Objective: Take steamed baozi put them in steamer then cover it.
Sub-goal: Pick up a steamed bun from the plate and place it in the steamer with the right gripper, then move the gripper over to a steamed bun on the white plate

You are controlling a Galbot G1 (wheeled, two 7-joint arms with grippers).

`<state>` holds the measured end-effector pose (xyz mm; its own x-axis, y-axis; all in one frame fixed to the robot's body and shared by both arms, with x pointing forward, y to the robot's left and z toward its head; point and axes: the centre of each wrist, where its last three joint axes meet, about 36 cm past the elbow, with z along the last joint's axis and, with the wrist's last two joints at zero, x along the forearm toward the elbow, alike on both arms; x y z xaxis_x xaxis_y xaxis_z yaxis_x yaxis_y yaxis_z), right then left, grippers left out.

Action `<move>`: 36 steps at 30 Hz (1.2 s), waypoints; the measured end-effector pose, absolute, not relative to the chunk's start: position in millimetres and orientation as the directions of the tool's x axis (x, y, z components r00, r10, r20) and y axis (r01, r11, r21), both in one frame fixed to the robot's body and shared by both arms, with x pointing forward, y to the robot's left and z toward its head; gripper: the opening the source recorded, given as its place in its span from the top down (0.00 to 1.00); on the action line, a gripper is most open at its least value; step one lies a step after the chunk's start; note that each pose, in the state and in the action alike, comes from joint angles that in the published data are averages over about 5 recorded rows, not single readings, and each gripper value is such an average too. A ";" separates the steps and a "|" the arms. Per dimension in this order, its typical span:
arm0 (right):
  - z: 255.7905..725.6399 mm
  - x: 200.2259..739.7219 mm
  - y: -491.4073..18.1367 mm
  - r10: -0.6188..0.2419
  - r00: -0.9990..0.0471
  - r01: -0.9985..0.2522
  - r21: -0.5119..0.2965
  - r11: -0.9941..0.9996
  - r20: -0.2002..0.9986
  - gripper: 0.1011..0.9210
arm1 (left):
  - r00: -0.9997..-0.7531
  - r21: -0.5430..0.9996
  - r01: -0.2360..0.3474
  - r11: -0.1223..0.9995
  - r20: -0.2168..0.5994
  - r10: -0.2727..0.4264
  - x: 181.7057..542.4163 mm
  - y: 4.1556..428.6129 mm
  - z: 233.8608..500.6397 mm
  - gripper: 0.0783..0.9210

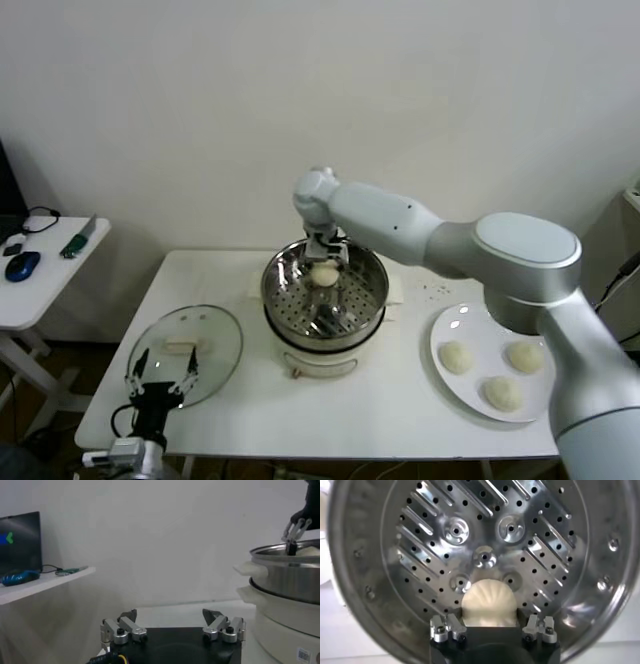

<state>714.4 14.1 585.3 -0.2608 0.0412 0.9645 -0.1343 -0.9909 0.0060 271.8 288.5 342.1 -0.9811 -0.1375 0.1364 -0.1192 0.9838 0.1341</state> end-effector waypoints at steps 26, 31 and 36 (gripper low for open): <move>699.7 717.9 -137.0 -0.136 -0.291 -0.486 -0.269 -0.831 0.947 0.12 | -0.984 0.150 -0.110 0.982 0.126 -0.130 268.4 288.8 351.5 0.12; 692.2 702.1 -209.1 -0.130 -0.258 -0.707 -0.279 -0.650 0.957 0.12 | -0.984 0.147 -0.107 0.983 0.123 -0.126 268.4 287.5 352.3 0.12; 668.2 682.6 -272.6 -0.113 -0.211 -0.857 -0.239 -0.456 0.971 0.12 | -0.985 0.144 -0.102 0.984 0.120 -0.120 266.5 287.5 353.4 0.12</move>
<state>682.6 -272.6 668.2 -0.2108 -0.1133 0.9710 -0.8570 -0.4563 -0.2393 266.5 287.5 353.4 -0.9855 -0.1199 0.1202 -0.1022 0.9843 0.1438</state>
